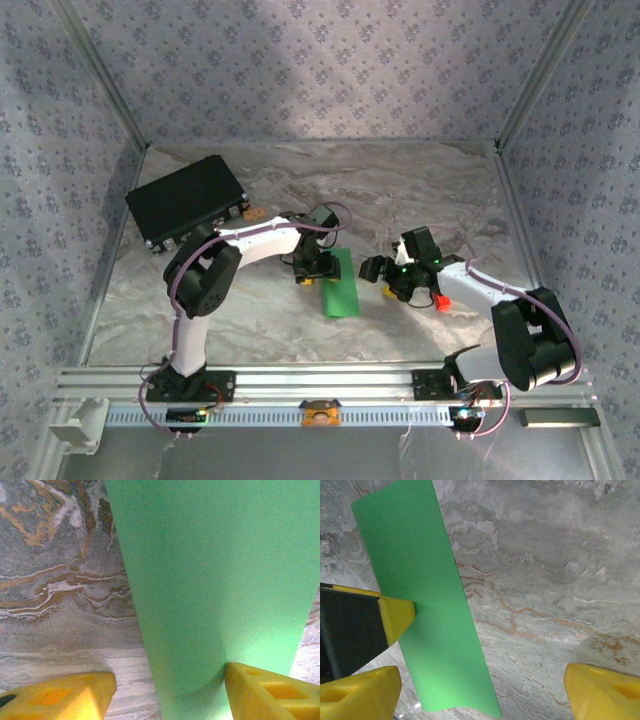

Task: Fold a paper plane with a square sheet of paper (pick it up from the middle)
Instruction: First fold the square sheet of paper in half at the center of the table, then hold the square sheet of paper at the center of the table.

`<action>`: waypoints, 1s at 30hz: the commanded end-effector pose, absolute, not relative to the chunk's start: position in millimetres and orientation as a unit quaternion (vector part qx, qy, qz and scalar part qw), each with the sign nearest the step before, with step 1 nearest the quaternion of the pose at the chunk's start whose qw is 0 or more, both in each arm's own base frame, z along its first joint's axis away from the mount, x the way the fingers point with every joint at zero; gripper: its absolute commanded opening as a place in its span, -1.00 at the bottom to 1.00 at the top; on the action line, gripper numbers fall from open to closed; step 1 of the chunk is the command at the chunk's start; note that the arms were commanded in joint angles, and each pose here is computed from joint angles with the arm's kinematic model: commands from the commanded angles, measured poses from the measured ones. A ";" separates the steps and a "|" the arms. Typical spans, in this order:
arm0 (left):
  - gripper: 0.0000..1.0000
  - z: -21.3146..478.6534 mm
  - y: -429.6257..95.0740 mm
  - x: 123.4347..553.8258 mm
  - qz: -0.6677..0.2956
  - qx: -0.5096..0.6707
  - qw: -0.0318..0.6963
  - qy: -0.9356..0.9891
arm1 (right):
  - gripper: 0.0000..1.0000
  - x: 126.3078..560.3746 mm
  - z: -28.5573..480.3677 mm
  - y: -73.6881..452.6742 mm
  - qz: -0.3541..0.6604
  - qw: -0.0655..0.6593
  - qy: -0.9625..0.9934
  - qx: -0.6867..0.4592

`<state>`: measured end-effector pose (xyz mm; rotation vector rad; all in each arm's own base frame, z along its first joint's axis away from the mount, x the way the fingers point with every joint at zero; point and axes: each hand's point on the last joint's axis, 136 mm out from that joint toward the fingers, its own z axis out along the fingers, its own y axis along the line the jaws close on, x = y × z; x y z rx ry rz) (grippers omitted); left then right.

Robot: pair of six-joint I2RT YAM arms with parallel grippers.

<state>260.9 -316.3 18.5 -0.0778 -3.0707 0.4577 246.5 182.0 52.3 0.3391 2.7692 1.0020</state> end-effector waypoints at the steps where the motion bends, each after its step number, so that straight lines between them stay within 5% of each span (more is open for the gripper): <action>1: 0.27 -41.9 -316.7 266.7 0.123 -0.033 0.005 -0.992 | 0.73 250.6 58.4 186.6 0.340 0.091 0.930 0.105; 25: 0.22 -42.9 -318.8 270.0 0.124 -0.064 0.009 -0.990 | 0.73 249.9 58.9 187.0 0.340 0.091 0.930 0.103; 30: 0.22 -43.2 -318.7 269.8 0.125 -0.061 0.010 -0.990 | 0.49 250.0 64.2 195.0 0.358 0.094 0.925 0.085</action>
